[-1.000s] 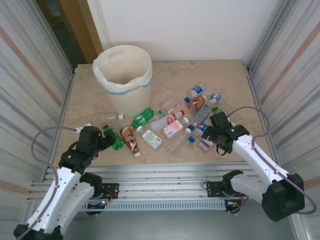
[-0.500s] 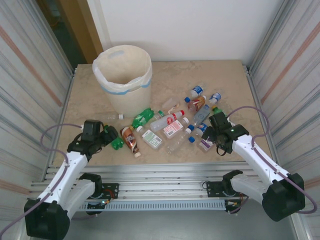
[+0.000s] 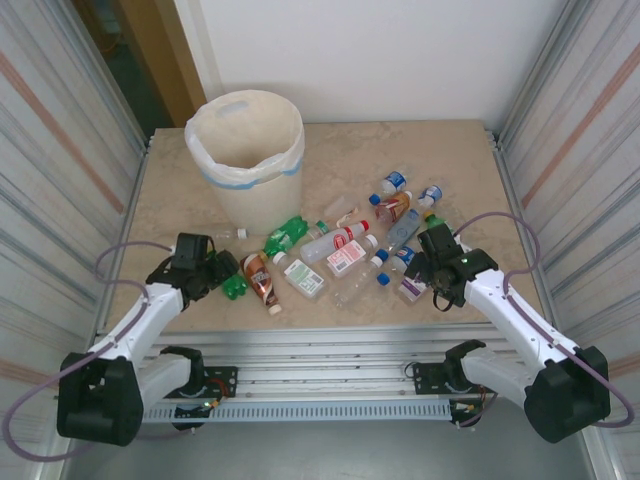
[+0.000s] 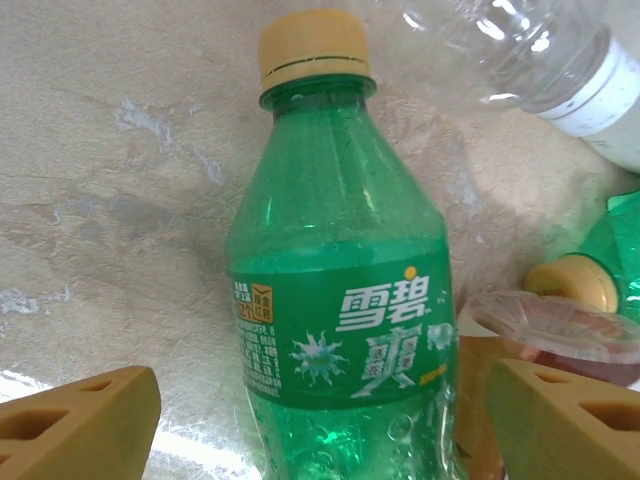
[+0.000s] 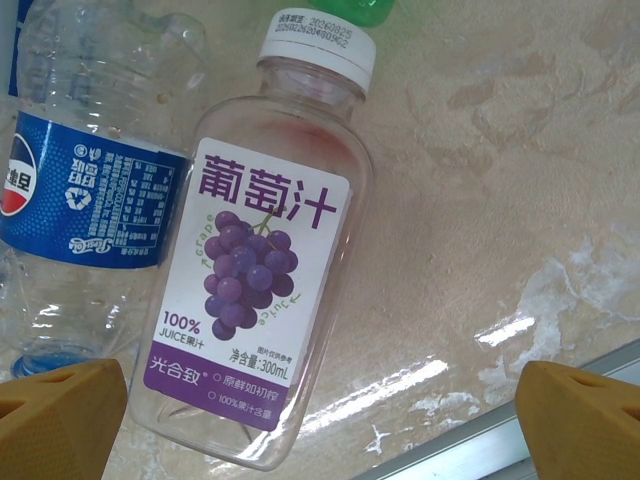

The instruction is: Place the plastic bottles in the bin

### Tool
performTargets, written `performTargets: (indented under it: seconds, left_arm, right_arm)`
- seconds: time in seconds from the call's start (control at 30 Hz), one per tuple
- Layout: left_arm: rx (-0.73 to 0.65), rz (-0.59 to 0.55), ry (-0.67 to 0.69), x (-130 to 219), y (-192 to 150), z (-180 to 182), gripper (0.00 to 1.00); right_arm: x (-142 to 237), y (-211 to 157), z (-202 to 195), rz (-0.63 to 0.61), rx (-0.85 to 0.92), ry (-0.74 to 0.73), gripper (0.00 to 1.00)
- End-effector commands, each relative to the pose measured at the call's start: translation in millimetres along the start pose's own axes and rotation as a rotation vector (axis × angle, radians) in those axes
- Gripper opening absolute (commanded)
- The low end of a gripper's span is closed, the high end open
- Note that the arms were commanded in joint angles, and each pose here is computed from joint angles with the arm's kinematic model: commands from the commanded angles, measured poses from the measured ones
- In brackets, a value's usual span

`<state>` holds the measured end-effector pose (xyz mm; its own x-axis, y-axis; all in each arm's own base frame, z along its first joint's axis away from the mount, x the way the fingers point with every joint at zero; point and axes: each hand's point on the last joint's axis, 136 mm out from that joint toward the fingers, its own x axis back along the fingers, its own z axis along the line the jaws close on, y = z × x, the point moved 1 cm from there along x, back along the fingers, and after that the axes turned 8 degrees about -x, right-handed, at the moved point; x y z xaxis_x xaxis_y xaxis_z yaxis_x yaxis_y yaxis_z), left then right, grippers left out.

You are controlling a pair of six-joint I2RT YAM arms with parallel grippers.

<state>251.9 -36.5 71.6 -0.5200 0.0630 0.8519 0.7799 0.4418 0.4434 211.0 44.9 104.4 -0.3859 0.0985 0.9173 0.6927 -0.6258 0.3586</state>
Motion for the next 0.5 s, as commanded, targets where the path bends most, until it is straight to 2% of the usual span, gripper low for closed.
performTargets:
  seconds: [0.0, 0.47]
  left_arm:
    - [-0.009, -0.006, 0.0, -2, 7, -3, 0.83]
    - [-0.015, 0.075, 0.069, -24, -8, 10, 0.76]
  right_arm:
    - [8, 5, 0, -0.03, -0.019, -0.002, 0.98]
    - [8, 5, -1, -0.032, -0.02, 0.0, 0.98]
